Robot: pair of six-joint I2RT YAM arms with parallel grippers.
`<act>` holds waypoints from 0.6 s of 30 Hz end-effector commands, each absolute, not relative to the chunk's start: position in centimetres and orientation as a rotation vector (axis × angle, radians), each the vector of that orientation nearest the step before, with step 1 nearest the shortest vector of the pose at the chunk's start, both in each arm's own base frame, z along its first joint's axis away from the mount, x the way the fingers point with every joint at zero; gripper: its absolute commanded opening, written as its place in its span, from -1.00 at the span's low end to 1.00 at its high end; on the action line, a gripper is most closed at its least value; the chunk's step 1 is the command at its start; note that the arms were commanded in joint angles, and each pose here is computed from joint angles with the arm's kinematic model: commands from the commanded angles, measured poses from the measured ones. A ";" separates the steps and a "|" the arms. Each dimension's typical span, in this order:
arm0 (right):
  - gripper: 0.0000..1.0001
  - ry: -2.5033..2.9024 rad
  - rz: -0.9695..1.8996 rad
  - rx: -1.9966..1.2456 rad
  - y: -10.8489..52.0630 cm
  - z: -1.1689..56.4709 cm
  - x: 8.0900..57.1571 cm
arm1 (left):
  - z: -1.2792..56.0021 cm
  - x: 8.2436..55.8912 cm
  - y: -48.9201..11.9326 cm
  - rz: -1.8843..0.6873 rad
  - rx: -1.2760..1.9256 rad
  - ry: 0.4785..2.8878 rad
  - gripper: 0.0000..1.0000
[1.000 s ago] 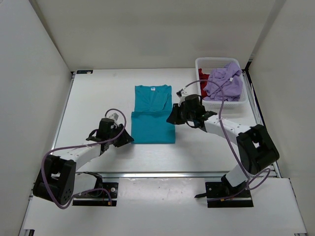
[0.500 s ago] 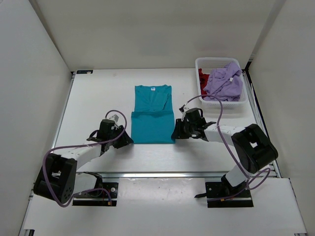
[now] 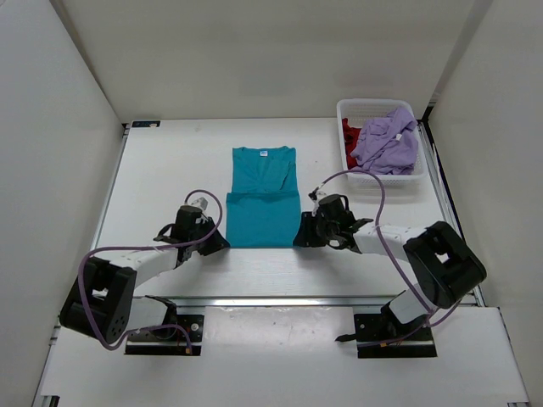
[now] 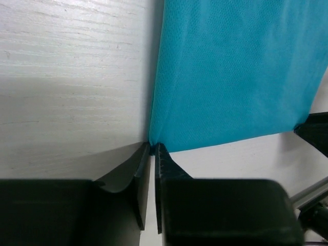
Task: Fold and stack the t-shirts
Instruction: Grab one side of the 2/3 rectangular tshirt with both arms
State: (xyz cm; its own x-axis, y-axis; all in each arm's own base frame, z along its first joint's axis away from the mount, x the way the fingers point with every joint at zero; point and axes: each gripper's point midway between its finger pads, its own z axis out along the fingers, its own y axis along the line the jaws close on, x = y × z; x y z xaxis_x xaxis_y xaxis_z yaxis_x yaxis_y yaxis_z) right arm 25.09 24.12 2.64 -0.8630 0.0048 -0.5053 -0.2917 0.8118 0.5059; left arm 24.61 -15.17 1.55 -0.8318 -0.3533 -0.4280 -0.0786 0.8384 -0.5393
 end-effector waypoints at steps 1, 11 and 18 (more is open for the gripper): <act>-0.44 2.508 0.882 -0.229 25.4 2.2 24.4 | 1.7 25.0 -15.0 -0.663 -0.311 2.488 -0.63; -1.00 2.477 0.874 -0.222 25.0 3.6 21.9 | 3.9 23.6 -15.6 -0.657 -0.216 2.482 -1.00; -1.00 2.536 0.859 -0.266 24.9 4.9 14.6 | 6.3 17.5 -14.3 -0.655 -0.128 2.512 -1.00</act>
State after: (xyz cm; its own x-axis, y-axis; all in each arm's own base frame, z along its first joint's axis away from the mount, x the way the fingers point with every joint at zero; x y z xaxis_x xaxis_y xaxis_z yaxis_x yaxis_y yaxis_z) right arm 16.11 25.56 4.33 -0.8691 -0.0694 -0.4898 -0.3641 0.7600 0.5383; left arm 20.47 -15.34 5.93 -0.8290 -0.2561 -0.4972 0.0396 0.8598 -0.5090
